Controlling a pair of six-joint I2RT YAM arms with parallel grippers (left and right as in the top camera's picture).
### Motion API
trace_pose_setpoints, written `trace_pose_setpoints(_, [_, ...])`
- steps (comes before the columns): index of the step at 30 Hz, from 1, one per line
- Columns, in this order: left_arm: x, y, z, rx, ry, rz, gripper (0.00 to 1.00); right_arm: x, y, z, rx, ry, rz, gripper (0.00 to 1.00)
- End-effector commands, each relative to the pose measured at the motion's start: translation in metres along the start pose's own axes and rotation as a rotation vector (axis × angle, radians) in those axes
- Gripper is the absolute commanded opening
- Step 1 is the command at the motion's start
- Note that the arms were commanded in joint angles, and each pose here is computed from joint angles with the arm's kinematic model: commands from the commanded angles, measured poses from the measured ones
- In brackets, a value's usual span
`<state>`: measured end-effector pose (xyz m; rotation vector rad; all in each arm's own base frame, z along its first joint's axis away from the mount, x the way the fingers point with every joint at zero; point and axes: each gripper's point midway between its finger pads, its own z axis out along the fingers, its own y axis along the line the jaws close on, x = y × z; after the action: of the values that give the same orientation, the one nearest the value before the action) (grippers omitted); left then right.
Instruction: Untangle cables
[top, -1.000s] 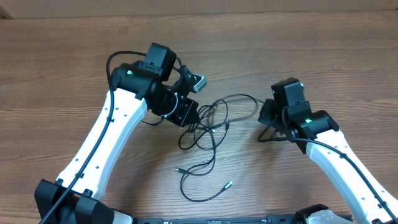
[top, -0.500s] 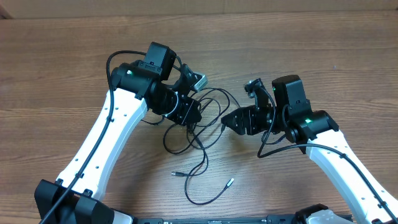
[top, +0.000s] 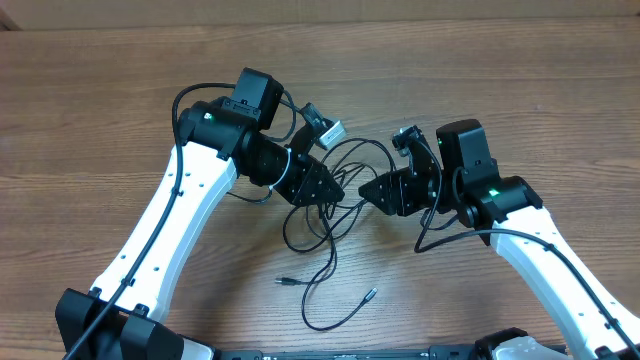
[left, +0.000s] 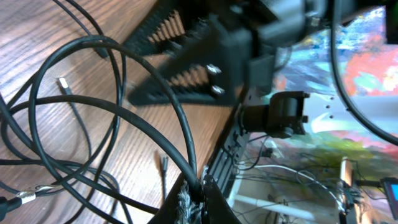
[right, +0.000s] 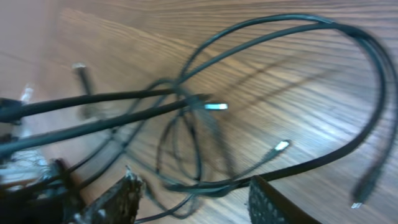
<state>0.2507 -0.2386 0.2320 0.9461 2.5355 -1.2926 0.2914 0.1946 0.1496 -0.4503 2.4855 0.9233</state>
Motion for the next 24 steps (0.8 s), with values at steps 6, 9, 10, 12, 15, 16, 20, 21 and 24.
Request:
trace_pose_setpoints(6, [-0.001,-0.015,-0.004,0.059,-0.019,0.043,0.04,0.002,-0.019,0.016,0.043,0.015,0.007,0.43])
trace_pose_setpoints(9, [-0.003,-0.017,-0.004,0.073,-0.026,0.047,0.04,0.003,-0.017,0.021,0.017,0.024,0.011,0.32])
trace_pose_setpoints(10, [-0.003,-0.017,-0.004,0.075,-0.028,0.049,0.04,0.003,-0.018,0.022,0.018,0.028,0.014,0.25])
trace_pose_setpoints(12, [-0.004,-0.017,-0.004,0.073,-0.029,0.055,0.04,0.005,-0.02,0.023,0.027,0.033,0.018,0.13])
trace_pose_setpoints(15, [-0.003,-0.014,-0.004,0.057,-0.024,0.056,0.04,0.01,-0.042,0.023,0.146,0.047,0.058,0.04])
trace_pose_setpoints(16, [-0.002,-0.011,-0.004,0.041,-0.019,0.055,0.04,0.014,-0.056,0.02,0.23,0.052,0.098,0.04])
trace_pose_setpoints(20, [0.004,0.002,-0.004,-0.037,0.013,0.042,0.04,0.045,-0.146,-0.037,0.866,0.036,0.341,0.05])
trace_pose_setpoints(21, [0.006,0.005,-0.004,-0.055,0.022,0.038,0.04,0.052,-0.16,-0.058,1.012,0.022,0.376,0.07])
trace_pose_setpoints(24, [0.011,0.015,-0.005,-0.114,0.045,0.022,0.04,0.067,-0.18,-0.108,1.314,-0.035,0.449,0.1])
